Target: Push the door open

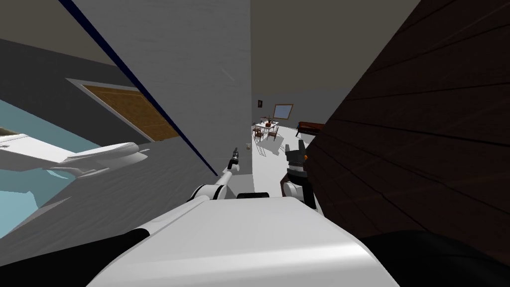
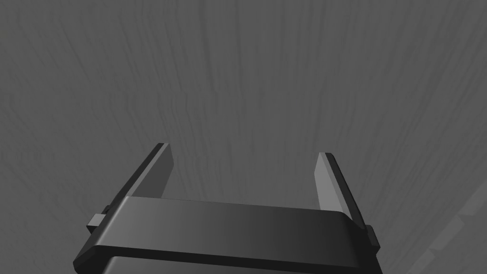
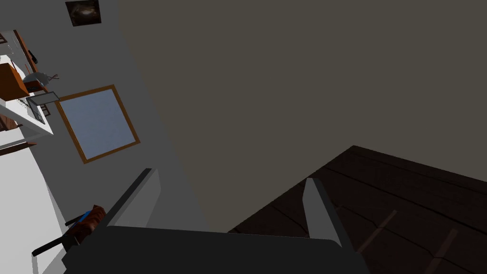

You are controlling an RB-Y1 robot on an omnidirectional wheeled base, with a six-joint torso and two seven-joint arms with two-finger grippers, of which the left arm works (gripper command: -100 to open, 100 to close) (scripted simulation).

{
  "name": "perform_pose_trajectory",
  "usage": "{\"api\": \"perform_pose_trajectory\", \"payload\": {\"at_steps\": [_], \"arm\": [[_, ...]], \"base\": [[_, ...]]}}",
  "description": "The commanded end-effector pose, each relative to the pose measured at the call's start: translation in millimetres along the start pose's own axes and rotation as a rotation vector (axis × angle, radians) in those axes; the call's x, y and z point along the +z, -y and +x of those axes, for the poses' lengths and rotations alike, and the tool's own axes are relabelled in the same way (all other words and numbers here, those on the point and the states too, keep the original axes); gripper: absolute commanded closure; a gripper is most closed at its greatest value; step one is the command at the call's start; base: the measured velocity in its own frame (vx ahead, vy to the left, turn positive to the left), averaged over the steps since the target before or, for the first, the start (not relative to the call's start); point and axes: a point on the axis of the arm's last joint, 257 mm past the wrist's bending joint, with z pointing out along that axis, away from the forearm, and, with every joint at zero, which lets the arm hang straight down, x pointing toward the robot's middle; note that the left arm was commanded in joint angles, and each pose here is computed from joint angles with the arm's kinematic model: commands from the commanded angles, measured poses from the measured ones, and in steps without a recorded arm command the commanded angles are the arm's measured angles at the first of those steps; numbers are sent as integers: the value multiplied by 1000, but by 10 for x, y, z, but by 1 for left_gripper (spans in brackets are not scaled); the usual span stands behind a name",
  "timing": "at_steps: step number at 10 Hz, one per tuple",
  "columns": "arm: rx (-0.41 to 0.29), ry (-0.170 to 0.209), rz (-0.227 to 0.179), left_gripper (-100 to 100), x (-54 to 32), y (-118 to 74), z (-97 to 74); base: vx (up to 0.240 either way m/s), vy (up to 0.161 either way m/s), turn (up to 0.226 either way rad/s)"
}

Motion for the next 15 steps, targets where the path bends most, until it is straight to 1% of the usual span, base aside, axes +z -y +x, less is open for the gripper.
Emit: {"api": "perform_pose_trajectory", "payload": {"at_steps": [1,3,5,6,7,8,9,14,15], "arm": [[7,7,5,-100,8,12,-67],[-7,3,4,-100,-13,0,22],[-35,-10,-2,-100,-54,-18,217],[-55,-19,-6,-100,-84,-28,358],[-64,-23,-8,-100,-97,-31,417],[-57,-20,-6,-100,-93,-39,351],[-57,-20,-6,100,-93,-39,351],[-57,-20,-6,100,-93,-39,351],[-39,14,-4,100,-57,-37,143]], "base": [[191,-44,-29],[162,-106,-25],[138,-136,-25],[95,-154,-16],[84,-128,-9],[35,-56,3],[-7,4,0],[-6,9,-8],[58,20,-94]]}}
